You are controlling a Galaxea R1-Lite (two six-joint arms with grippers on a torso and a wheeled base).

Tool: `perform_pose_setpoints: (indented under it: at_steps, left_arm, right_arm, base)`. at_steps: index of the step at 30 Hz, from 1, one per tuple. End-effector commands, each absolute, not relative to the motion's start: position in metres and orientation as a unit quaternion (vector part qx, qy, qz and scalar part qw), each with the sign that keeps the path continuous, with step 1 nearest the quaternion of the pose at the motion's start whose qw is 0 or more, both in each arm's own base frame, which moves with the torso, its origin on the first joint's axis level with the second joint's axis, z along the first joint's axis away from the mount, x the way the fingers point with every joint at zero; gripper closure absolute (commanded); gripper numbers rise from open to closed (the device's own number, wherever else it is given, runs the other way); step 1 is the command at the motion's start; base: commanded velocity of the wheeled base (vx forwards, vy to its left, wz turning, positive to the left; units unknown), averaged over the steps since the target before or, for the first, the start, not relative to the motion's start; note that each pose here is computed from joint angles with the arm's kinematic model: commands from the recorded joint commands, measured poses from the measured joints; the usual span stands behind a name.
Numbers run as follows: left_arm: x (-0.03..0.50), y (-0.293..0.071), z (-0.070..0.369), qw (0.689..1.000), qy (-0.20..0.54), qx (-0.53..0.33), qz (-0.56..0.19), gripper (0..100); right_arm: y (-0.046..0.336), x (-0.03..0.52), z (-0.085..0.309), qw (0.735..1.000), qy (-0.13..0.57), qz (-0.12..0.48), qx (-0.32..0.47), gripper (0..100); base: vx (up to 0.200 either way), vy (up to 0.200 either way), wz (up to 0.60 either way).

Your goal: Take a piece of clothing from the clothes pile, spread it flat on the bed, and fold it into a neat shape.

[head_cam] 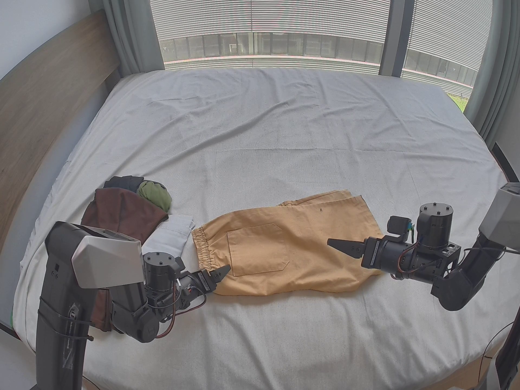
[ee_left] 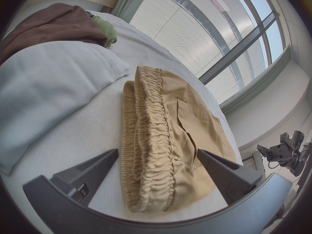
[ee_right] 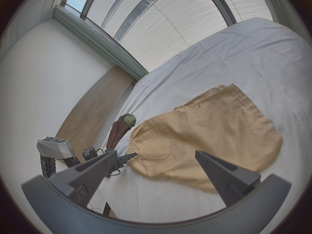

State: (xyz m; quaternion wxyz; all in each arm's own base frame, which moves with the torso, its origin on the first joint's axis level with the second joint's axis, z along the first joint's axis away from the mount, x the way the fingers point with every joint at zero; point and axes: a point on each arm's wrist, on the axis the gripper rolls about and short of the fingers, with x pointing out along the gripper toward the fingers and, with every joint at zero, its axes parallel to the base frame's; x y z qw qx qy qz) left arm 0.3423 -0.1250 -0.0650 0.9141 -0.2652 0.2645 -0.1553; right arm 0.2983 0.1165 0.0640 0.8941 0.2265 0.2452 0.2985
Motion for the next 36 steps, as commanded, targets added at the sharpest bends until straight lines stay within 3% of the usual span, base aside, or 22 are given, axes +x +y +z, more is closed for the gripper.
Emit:
perform_pose_setpoints:
  at_steps: [1, 24, 25, 36]
  left_arm:
    - [0.35, -0.128, -0.063, 0.916, 0.252, -0.269, -0.16, 0]
    - [0.369, -0.135, -0.053, 0.897, 0.234, -0.339, -0.16, 0]
    - [0.369, -0.135, -0.053, 0.896, 0.234, -0.342, -0.159, 100]
    - [0.358, -0.127, -0.037, 0.897, 0.23, -0.346, -0.154, 100]
  right_arm:
    - [0.116, 0.298, 0.064, 0.894, 0.244, 0.299, 0.227, 0]
    - [0.116, 0.298, 0.064, 0.894, 0.244, 0.299, 0.227, 0]
    - [0.116, 0.298, 0.064, 0.894, 0.245, 0.299, 0.228, 0]
    - [0.117, 0.298, 0.06, 0.892, 0.251, 0.298, 0.227, 0]
  base:
    - [0.0, 0.0, 0.0]
    - [0.0, 0.0, 0.0]
    - [0.0, 0.0, 0.0]
    - [0.0, 0.0, 0.0]
